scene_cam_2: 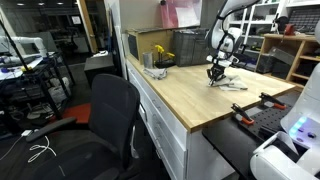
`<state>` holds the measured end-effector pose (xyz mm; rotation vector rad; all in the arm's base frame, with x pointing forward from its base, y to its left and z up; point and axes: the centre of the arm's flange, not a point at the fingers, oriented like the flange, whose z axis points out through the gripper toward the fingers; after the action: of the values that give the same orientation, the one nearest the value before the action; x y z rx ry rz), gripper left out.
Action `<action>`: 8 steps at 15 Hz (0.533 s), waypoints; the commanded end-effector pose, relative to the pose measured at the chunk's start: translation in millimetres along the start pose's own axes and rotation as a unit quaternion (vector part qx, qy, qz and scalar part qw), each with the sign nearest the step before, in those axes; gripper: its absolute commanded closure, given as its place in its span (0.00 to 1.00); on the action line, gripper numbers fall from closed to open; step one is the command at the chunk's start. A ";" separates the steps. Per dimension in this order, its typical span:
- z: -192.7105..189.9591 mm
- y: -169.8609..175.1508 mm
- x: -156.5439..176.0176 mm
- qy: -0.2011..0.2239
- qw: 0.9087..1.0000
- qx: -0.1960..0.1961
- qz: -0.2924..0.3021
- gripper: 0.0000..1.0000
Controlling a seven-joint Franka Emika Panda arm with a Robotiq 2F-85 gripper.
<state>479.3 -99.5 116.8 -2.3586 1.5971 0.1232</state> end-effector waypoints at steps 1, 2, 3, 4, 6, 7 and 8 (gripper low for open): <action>-44.3 -5.3 -10.6 -0.015 0.999 0.034 -0.014 1.00; -57.7 -9.8 -14.3 -0.015 0.999 0.041 -0.023 0.99; -73.3 -15.5 -20.1 -0.019 0.998 0.052 -0.036 0.99; -87.6 -20.9 -24.9 -0.019 0.997 0.061 -0.048 0.99; -116.5 -34.0 -37.6 -0.022 0.994 0.082 -0.075 0.99; -131.2 -41.7 -45.6 -0.020 0.992 0.091 -0.089 0.99; -143.7 -47.6 -52.2 -0.022 0.990 0.099 -0.101 0.99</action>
<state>501.0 -88.0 223.9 -2.3336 1.3785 0.0055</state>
